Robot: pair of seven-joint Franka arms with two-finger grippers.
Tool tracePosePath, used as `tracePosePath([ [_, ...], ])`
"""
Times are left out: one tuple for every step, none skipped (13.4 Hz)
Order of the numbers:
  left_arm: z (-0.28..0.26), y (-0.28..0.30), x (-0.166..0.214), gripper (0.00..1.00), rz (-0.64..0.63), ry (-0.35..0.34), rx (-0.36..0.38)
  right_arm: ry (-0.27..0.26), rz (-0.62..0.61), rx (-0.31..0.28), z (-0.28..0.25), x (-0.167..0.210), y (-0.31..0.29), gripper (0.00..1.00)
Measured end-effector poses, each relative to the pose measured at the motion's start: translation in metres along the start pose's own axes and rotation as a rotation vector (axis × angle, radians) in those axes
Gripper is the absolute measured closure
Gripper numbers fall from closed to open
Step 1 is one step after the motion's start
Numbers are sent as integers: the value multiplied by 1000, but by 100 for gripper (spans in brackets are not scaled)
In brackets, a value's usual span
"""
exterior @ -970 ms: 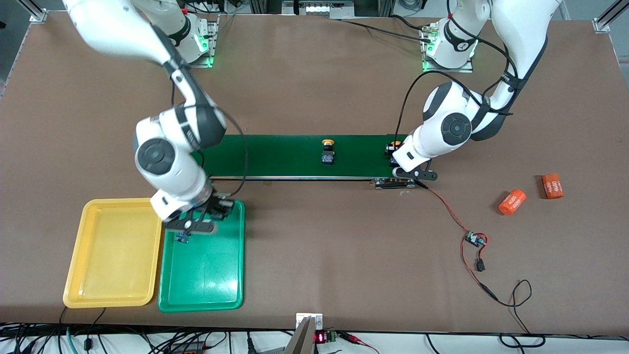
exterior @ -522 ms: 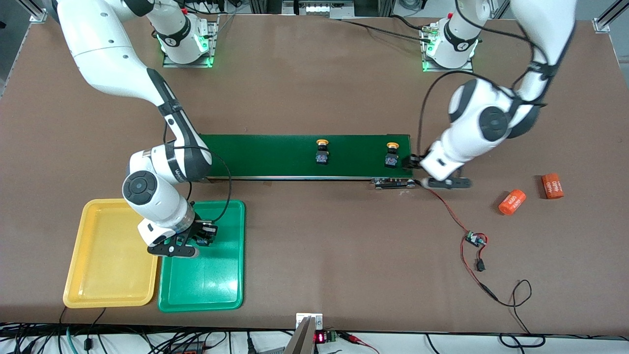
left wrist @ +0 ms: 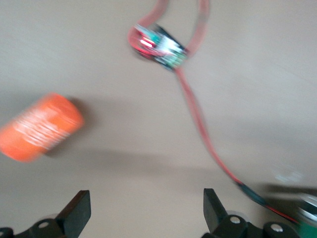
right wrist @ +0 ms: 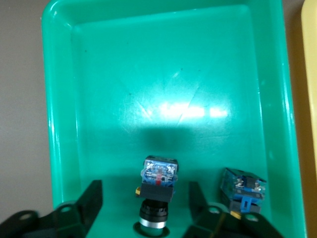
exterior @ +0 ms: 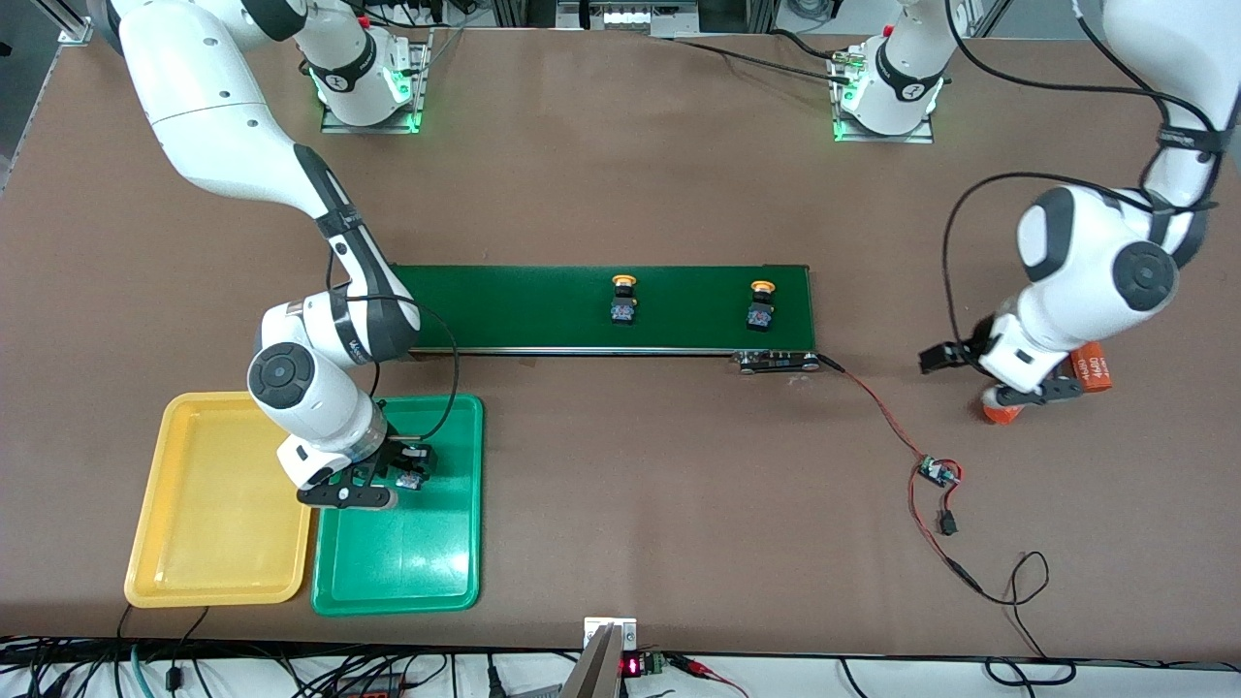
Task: Sort buttons by color to trays
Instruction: 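Release the button in the green tray while the left gripper reaches cylinder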
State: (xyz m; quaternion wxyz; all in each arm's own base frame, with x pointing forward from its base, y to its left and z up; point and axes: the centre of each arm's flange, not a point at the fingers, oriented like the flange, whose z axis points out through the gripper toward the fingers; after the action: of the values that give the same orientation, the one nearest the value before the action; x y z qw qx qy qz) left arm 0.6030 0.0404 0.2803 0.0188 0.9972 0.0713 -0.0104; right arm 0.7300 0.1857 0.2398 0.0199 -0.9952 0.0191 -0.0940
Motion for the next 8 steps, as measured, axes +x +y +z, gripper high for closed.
tracePosePath([
  [4,-22,12,0,43,10,32,2,-1,0,-1,1,2,8],
  [9,-39,21,0,87,14,46,3,-2,-1,-2,2,4,7],
  [11,-48,29,0,130,19,49,1,-5,-2,-2,3,6,2],
  [11,-52,38,0,174,30,45,-8,-7,-7,-5,3,7,0],
  [10,-53,46,0,214,41,42,-21,-9,-13,-9,3,8,0],
  [10,-56,52,0,260,47,40,-41,-9,-23,-17,3,9,0],
  [14,-62,54,0,323,43,38,-64,-8,-35,-28,3,9,0],
  [23,-69,55,0,406,30,32,-83,-8,-46,-43,3,10,0],
])
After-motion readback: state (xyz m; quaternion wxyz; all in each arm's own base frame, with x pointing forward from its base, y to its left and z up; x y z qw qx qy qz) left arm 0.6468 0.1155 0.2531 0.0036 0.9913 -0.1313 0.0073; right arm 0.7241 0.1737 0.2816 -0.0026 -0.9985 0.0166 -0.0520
